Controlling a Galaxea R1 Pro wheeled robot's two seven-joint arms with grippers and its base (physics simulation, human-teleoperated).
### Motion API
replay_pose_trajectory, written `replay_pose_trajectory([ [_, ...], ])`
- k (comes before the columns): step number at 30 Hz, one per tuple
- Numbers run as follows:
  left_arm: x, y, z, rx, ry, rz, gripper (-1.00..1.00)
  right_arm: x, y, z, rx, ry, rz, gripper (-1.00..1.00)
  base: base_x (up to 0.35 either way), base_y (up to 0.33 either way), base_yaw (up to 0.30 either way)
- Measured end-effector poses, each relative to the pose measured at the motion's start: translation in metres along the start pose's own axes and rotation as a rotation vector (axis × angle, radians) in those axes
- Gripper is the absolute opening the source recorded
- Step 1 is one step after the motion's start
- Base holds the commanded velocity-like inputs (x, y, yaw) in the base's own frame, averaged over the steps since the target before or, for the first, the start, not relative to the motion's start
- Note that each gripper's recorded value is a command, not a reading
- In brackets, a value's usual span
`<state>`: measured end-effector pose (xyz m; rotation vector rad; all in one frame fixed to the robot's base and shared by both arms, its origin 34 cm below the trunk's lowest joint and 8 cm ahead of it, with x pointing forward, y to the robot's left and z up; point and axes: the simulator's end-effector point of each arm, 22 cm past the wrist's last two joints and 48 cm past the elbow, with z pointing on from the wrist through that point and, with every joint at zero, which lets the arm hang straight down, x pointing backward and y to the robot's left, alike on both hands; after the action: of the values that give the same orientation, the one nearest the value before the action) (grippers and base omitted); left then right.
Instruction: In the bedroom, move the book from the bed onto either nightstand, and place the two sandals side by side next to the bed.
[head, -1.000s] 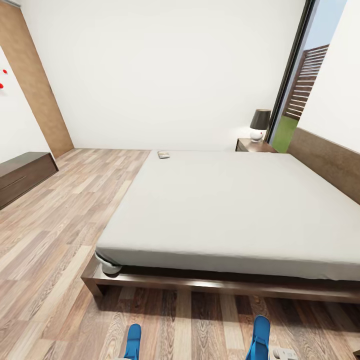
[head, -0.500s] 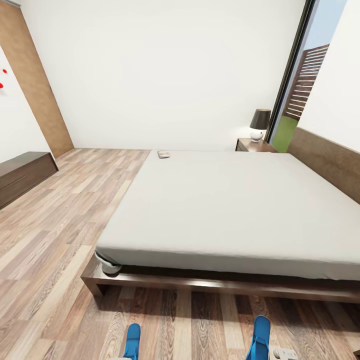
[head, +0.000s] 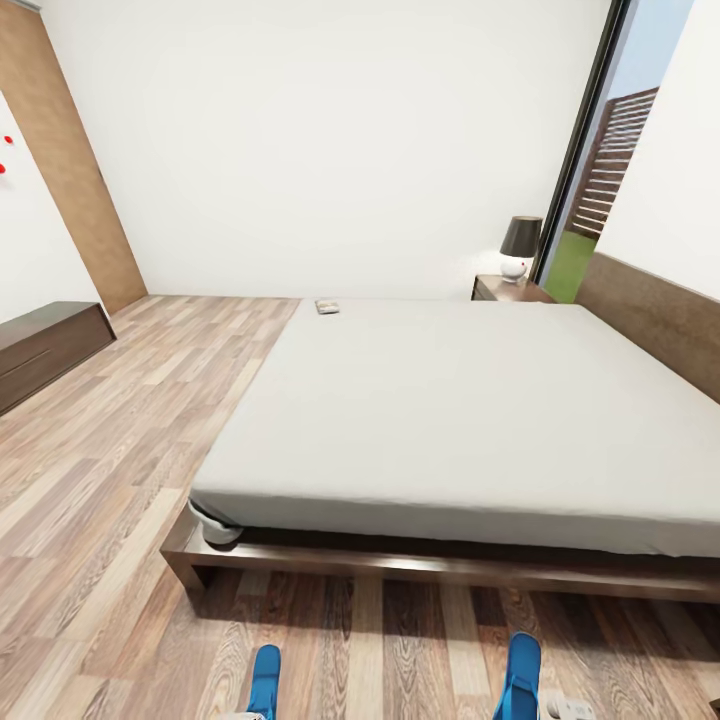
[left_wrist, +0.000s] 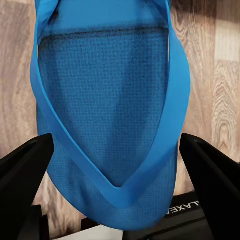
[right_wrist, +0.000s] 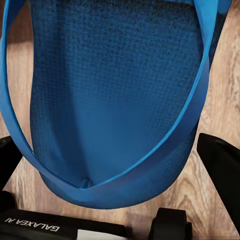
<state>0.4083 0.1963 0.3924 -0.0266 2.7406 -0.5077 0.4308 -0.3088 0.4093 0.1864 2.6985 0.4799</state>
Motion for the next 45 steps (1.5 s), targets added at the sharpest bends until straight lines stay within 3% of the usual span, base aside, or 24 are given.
replay_pose_trajectory([
  [2, -0.006, -0.001, 0.001, 0.004, 0.000, -0.002, -1.00, 0.006, 0.000, 0.000, 0.000, 0.028, 0.019, -1.00, 0.000, 0.000, 0.000],
  [5, -0.025, -0.009, 0.004, 0.011, 0.039, -0.012, -1.00, 0.028, -0.006, -0.002, 0.030, 0.141, 0.084, -1.00, 0.000, 0.000, 0.000],
  [7, -0.050, -0.009, 0.003, -0.018, 0.036, -0.004, -1.00, 0.027, -0.010, -0.001, 0.060, 0.158, 0.100, -1.00, 0.000, 0.000, 0.000],
  [10, -0.079, -0.005, -0.001, -0.091, 0.058, 0.003, -1.00, 0.009, -0.013, 0.002, 0.080, 0.135, 0.092, -1.00, 0.000, 0.000, 0.000],
  [13, -0.086, -0.002, -0.006, -0.130, 0.088, 0.005, -1.00, -0.010, -0.010, 0.004, 0.071, 0.112, 0.078, -1.00, 0.000, 0.000, 0.000],
  [19, -0.085, 0.004, -0.008, -0.147, 0.102, 0.007, -1.00, -0.029, -0.008, 0.001, 0.055, 0.145, 0.084, -1.00, 0.000, 0.000, 0.000],
  [23, -0.084, 0.011, -0.008, -0.157, 0.103, 0.014, -1.00, -0.032, -0.017, -0.002, 0.067, 0.146, 0.081, -1.00, 0.000, 0.000, 0.000],
  [28, -0.087, 0.033, -0.005, -0.185, 0.076, 0.028, -1.00, -0.027, -0.027, 0.004, 0.079, 0.146, 0.077, -1.00, 0.000, 0.000, 0.000],
  [45, -0.080, 0.047, 0.022, -0.187, 0.032, 0.037, -1.00, -0.009, -0.042, 0.030, 0.086, 0.147, 0.074, -1.00, 0.000, 0.000, 0.000],
])
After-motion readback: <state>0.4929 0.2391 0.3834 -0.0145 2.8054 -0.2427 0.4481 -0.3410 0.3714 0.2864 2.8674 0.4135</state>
